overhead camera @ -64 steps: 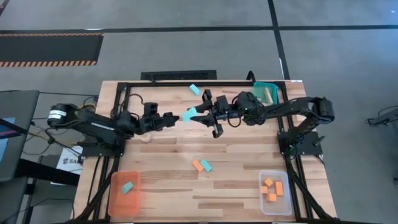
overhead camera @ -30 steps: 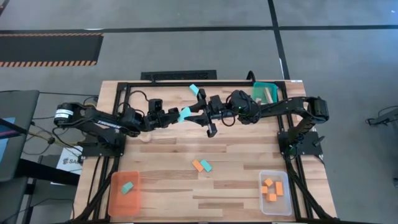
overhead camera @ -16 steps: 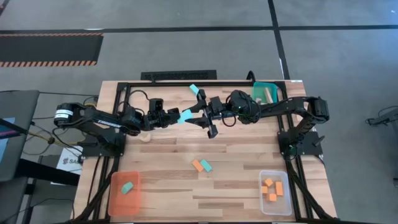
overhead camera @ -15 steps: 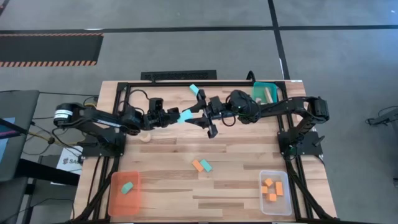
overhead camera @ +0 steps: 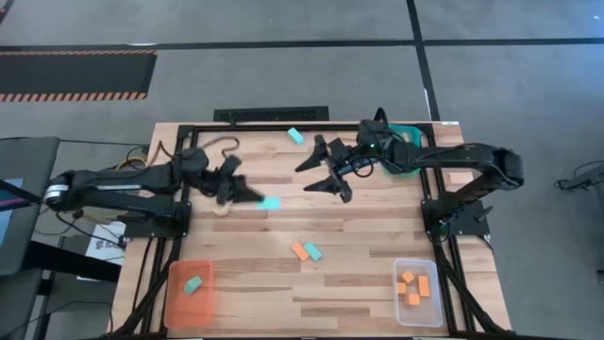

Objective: Sort & place blocks by color
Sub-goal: Put the blue block into the orange bin, then put the brown block into the green bin

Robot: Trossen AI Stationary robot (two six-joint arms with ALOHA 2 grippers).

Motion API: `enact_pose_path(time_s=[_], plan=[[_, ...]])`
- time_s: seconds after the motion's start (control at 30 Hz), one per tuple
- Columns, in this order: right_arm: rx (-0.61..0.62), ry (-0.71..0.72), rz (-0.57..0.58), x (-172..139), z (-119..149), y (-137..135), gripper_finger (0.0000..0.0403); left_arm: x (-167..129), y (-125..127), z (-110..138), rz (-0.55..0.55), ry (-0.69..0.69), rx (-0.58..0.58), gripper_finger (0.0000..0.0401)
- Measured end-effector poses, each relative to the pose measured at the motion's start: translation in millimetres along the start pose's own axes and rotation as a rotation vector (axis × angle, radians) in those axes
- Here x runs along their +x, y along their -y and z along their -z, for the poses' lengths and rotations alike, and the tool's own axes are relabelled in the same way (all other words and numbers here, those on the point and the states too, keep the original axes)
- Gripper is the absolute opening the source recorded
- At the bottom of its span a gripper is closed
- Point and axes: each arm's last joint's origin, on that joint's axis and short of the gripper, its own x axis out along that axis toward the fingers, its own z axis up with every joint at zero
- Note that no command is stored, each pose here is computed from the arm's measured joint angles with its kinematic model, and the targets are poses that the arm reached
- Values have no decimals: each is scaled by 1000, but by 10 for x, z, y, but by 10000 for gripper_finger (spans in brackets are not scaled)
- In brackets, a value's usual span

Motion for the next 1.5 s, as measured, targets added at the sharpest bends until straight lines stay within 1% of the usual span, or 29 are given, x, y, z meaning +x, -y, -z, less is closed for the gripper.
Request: enact_pose_path(time_s=[0.1, 0.2, 0.33, 0.47, 0.63, 0.8, 0.83, 0.9, 1.03, 1.13, 1.23, 1.37, 1.5], plan=[[12, -96, 19, -110, 8, -31, 290, -145, 116, 179, -183, -213, -83, 30], [28, -153, 29, -161, 38, -37, 290, -294, 208, 399, -358, -418, -181, 30], [48, -183, 36, -162, 83, -15, 291, -422, 276, 705, -527, -668, -308, 30], [69, -219, 37, -136, 155, 4, 291, -497, 308, 1008, -649, -856, -395, 34], [91, -254, 33, -97, 234, 13, 291, -516, 256, 1325, -753, -996, -422, 33], [85, -246, 31, -98, 219, 10, 291, -494, 126, 1518, -864, -1042, -434, 36], [85, -245, 31, -98, 217, 10, 291, -478, 114, 1540, -871, -1048, -432, 38], [83, -240, 36, -107, 211, 24, 291, -417, 103, 1587, -843, -1070, -444, 41], [85, -243, 40, -113, 213, 34, 291, -318, 43, 1715, -850, -1153, -471, 43], [86, -244, 35, -105, 215, 20, 291, -226, 5, 1799, -840, -1173, -427, 53], [107, -246, 31, -95, 218, 3, 291, -112, 10, 1859, -767, -1178, -410, 80], [141, -254, 25, -81, 228, -25, 291, -14, 33, 1908, -692, -1215, -449, 134], [157, -280, 17, -69, 257, -59, 291, -34, 30, 1923, -693, -1290, -482, 176]])
